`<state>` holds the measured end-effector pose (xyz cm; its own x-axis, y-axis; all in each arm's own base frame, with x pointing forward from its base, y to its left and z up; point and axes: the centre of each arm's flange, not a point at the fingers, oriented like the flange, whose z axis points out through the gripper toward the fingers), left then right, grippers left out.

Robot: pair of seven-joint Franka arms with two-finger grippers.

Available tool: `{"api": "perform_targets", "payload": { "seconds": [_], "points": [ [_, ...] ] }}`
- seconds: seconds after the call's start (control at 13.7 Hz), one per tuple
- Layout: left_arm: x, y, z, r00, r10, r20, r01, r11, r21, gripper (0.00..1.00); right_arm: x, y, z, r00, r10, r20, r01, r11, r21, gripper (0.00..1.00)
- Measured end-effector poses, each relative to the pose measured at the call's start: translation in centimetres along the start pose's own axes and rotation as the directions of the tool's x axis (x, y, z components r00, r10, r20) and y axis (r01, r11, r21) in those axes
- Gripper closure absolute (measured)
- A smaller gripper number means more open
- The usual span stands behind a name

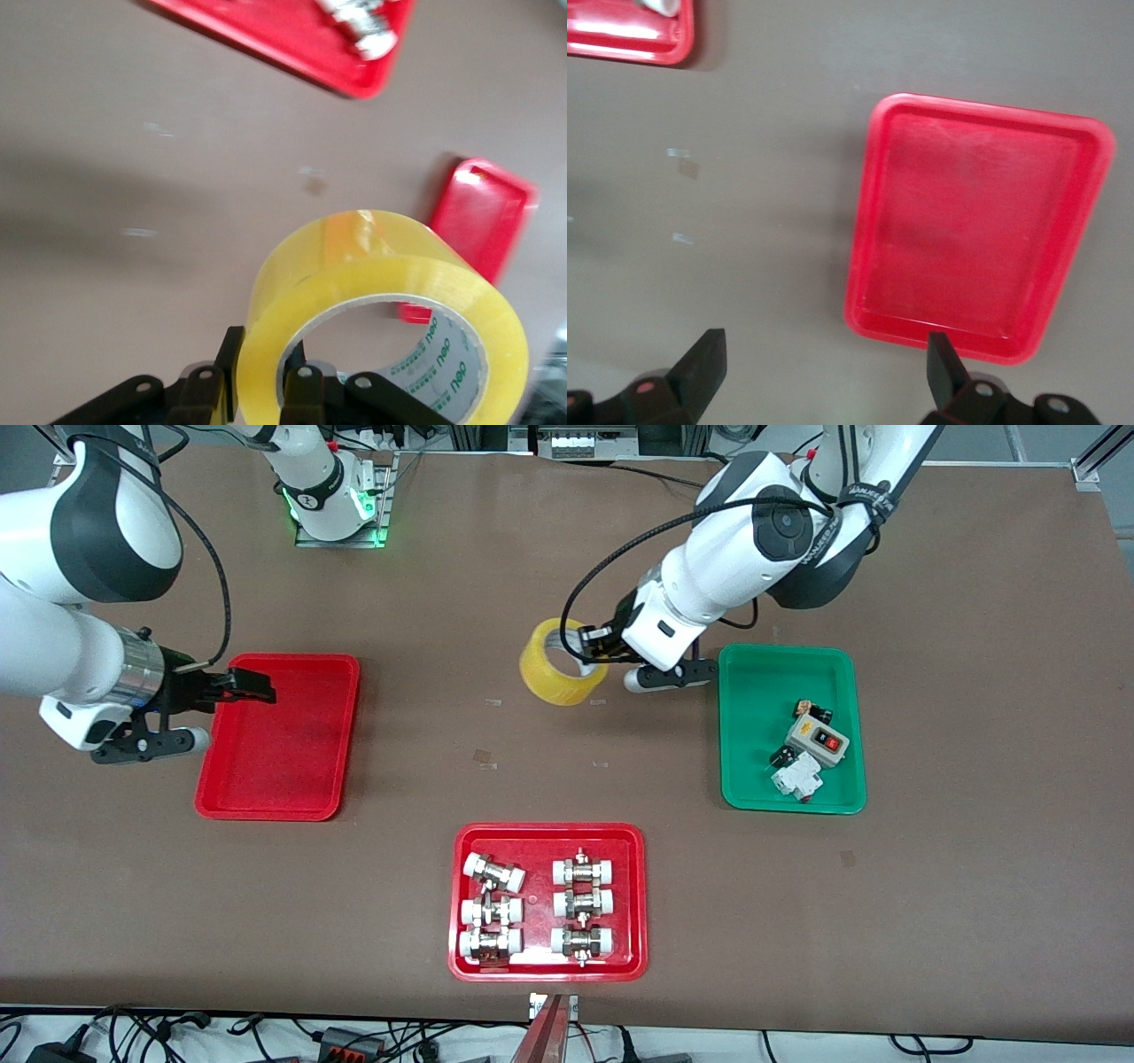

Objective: Left arm passes tape to right arm into tray
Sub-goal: 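Grasp the tape roll rim and lift it toward the table middle, then hold the tape with the left gripper while the right gripper grasps it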

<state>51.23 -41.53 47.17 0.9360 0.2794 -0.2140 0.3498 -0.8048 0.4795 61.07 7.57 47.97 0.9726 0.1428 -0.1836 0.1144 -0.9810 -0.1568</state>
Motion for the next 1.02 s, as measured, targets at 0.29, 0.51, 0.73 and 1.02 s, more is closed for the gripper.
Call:
{"api": "perform_targets", "payload": {
  "seconds": [0.29,0.51,0.73,1.02],
  "points": [
    [-3.3,3.9,1.8,0.998,-0.048,-0.051,0.04,0.988,-0.147,0.78,0.1,-4.5,-0.6,0.999,-0.028,-0.02,0.031,0.979,0.202,0.0],
    [-3.2,4.1,1.6,0.996,-0.065,-0.053,0.056,0.985,-0.162,0.78,0.1,-6.5,-1.5,0.996,-0.067,-0.052,0.081,0.934,0.349,0.0],
    [-2.9,4.0,1.4,0.996,-0.072,-0.056,0.062,0.984,-0.166,0.78,0.3,-9.1,-2.3,0.986,-0.132,-0.103,0.166,0.861,0.481,0.0],
    [-2.9,4.0,1.4,0.996,-0.073,-0.056,0.062,0.984,-0.166,0.78,0.7,-13.4,-1.5,0.977,-0.176,-0.117,0.211,0.79,0.575,0.0]
  ]
}}
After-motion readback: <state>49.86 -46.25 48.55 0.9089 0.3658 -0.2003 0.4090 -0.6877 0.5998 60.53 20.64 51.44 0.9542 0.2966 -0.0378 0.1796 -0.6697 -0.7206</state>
